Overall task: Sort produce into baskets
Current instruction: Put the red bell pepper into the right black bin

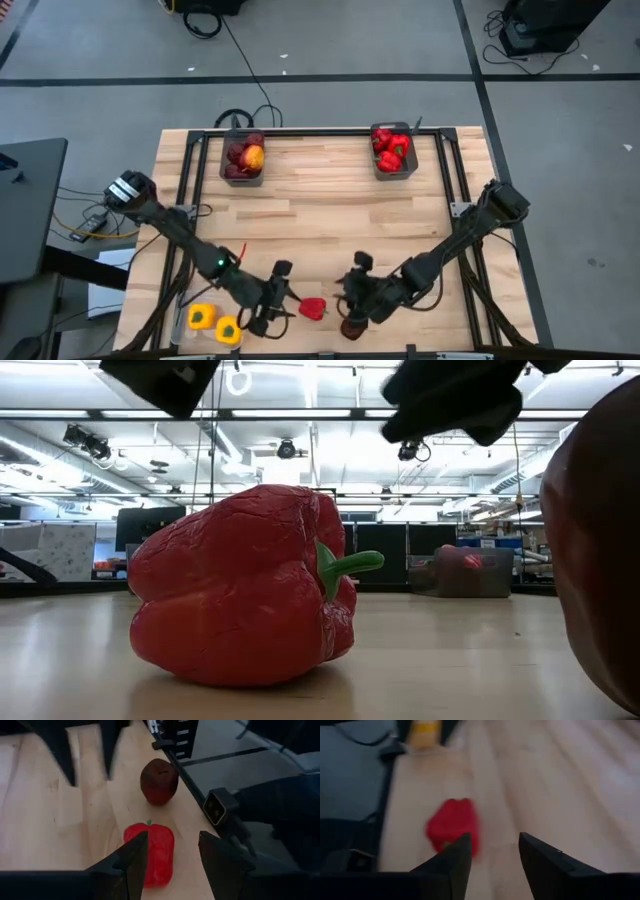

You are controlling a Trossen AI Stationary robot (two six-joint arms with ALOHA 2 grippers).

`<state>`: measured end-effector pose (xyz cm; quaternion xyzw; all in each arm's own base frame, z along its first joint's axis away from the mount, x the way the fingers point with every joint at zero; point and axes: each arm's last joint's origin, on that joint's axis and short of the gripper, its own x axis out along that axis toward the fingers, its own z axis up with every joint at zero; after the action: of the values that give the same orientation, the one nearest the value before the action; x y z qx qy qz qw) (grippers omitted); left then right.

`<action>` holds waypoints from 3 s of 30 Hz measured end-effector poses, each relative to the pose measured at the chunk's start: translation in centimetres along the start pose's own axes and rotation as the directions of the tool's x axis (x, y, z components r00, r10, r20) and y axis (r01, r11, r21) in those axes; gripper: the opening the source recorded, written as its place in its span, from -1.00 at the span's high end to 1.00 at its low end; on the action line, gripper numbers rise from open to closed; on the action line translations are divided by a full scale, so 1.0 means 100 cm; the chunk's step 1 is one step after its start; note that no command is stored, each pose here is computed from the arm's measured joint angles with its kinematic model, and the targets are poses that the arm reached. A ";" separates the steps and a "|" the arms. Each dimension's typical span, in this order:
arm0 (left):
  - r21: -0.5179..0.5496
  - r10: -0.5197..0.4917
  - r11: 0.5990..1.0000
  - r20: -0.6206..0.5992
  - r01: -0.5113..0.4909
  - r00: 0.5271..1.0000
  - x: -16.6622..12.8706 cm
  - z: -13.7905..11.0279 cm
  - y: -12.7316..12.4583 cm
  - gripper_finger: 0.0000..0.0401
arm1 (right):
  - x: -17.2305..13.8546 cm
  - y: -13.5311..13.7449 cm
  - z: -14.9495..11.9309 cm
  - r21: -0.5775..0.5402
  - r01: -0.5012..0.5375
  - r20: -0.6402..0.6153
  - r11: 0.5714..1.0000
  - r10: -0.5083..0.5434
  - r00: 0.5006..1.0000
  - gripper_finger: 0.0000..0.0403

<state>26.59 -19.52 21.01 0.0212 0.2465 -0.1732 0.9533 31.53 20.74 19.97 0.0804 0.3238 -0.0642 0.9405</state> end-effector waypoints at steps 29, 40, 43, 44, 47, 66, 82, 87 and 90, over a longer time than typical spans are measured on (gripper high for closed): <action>-0.104 0.212 0.971 -0.040 -0.215 0.976 0.079 -0.064 0.015 -0.90 | 0.046 -0.001 -0.013 -0.033 -0.131 -0.071 0.991 0.128 0.989 -0.92; -0.187 0.327 0.928 -0.004 -0.322 0.945 0.085 -0.059 0.047 -0.83 | 0.051 -0.013 -0.015 -0.033 -0.063 -0.117 0.997 0.059 0.991 -0.83; -0.206 0.341 0.921 0.013 -0.331 0.940 0.086 -0.056 0.054 -0.81 | 0.052 -0.020 -0.016 -0.035 -0.018 -0.147 0.999 0.013 0.989 -0.82; -0.213 0.345 0.919 0.024 -0.333 0.938 0.086 -0.055 0.056 -0.80 | 0.053 -0.023 -0.017 -0.026 0.002 -0.165 1.000 -0.006 0.986 -0.82; -0.219 0.358 0.914 0.039 -0.341 0.933 0.086 -0.053 0.059 -0.78 | 0.055 -0.032 -0.019 0.009 0.044 -0.223 0.999 -0.041 0.974 -0.81; -0.212 0.348 0.921 0.073 -0.327 0.935 0.068 -0.032 0.059 -0.75 | 0.047 -0.055 -0.004 0.096 0.089 -0.294 0.991 -0.057 0.954 -0.32; -0.303 0.446 0.866 0.112 -0.397 0.888 -0.020 -0.068 0.085 -0.75 | -0.067 -0.176 0.073 0.090 0.495 -0.223 0.864 -0.467 0.856 -0.35; -0.315 0.473 0.850 0.105 -0.422 0.875 -0.026 -0.079 0.093 -0.75 | -0.088 -0.243 0.081 0.133 0.658 -0.302 0.741 -0.602 0.739 -0.35; -0.307 0.488 0.841 0.078 -0.445 0.869 -0.026 -0.082 0.097 -0.75 | -0.101 -0.281 0.081 0.149 0.734 -0.368 0.663 -0.652 0.663 -0.35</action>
<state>23.99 -8.54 14.67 -0.0673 0.1821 0.1000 0.9759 23.58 -7.67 29.46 0.0920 0.4477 -0.4546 0.7645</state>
